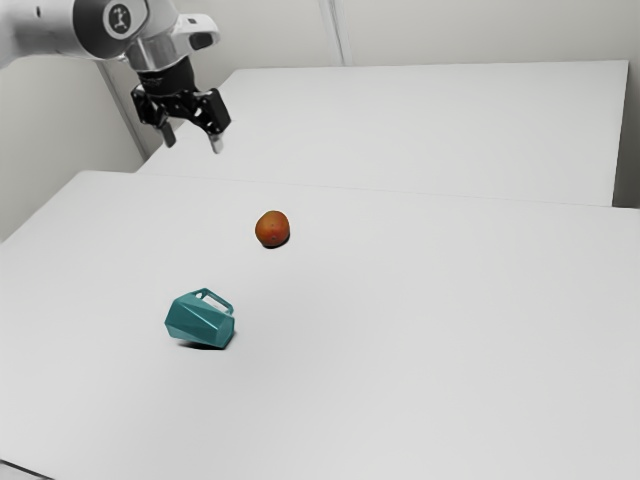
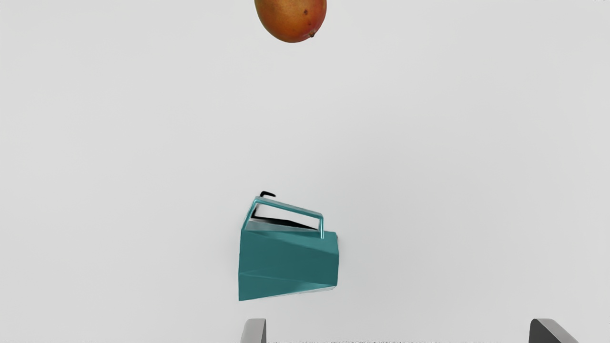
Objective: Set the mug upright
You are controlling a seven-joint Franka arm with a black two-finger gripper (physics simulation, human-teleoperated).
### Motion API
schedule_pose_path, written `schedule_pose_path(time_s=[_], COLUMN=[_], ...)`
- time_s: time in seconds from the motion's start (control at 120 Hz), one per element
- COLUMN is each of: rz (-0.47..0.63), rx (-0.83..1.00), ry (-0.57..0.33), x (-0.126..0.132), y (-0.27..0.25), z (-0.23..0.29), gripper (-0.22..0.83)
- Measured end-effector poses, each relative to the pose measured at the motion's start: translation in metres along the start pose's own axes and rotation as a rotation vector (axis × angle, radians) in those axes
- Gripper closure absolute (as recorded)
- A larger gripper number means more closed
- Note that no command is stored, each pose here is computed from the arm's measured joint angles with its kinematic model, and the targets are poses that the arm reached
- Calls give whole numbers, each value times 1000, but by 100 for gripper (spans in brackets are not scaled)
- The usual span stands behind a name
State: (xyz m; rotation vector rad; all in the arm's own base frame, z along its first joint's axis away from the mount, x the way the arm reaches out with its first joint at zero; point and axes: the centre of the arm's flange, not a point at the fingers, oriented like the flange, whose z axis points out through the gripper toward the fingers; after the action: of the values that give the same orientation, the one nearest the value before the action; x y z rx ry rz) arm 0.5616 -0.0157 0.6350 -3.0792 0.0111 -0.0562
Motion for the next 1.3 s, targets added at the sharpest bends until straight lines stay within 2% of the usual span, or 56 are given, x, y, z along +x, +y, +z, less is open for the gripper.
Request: schedule_pose_path(time_s=[0.183, 0.375, 0.533, 0.642, 0.808, 0.908, 1.058, 1.3], rz=[-48, -54, -60, -120, -251, -283, -231, -28], rx=[-8, -17, -89, -194, -347, -423, -493, -550], ry=[-13, -34, -83, -148, -315, -377, -402, -269], x=[0, -4, -25, -40, -65, -78, -89, -83], y=[-15, -9, 6, -1, -32, -42, -54, -84], z=[3, 9, 35, 63, 131, 160, 201, 236], gripper=[0, 0, 0, 0, 0, 0, 0, 0])
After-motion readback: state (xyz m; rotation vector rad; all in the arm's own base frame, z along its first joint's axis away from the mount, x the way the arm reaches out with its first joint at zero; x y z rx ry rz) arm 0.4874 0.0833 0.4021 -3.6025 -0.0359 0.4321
